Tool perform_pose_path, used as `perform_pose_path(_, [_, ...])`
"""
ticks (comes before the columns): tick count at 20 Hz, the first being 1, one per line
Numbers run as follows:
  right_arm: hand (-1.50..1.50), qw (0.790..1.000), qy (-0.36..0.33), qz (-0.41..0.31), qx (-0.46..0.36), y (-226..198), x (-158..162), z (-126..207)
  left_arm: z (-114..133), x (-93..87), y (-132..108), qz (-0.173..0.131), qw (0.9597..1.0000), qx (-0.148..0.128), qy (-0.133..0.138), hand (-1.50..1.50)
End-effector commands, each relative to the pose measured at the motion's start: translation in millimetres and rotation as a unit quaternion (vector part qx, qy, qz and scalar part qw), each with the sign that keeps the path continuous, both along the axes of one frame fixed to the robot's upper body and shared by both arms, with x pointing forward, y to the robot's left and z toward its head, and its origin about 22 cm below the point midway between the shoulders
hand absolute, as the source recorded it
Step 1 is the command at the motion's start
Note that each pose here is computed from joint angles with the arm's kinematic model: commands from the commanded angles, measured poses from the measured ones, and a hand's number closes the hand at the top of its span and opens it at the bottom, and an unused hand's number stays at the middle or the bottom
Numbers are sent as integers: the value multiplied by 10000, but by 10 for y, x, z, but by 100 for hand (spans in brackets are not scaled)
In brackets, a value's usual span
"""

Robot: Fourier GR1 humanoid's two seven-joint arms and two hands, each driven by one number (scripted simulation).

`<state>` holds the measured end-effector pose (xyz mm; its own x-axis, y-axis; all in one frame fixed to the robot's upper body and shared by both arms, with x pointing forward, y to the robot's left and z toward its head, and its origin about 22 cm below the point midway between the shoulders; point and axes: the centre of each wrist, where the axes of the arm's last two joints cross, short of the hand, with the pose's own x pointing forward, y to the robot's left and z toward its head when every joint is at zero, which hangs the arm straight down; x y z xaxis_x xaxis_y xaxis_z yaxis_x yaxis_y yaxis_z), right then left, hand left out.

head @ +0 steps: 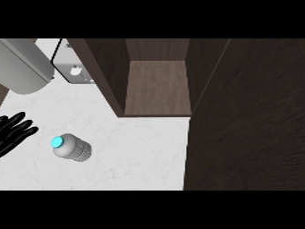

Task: Pick up the bottled water, place it into the cabinet and close the cabinet

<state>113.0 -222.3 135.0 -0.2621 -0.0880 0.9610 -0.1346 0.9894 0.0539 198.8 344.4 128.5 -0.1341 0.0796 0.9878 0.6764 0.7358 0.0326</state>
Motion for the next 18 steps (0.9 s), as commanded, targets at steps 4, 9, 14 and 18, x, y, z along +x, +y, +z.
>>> perform_pose_path(4, [-150,10000,-28,2,2,83,-222,79,-124,-35,154,79,9996,243,79,-150])
perform_pose_path(9, [-150,9999,-33,-96,78,31,-395,165,-304,36,182,371,9992,167,33,-150])
perform_pose_path(14, [-150,10000,2,-34,-14,36,-554,235,-473,230,240,771,9966,287,85,-150])
perform_pose_path(18, [-150,9999,-60,-10,-150,-17,-551,176,-718,264,243,751,9958,505,160,-150])
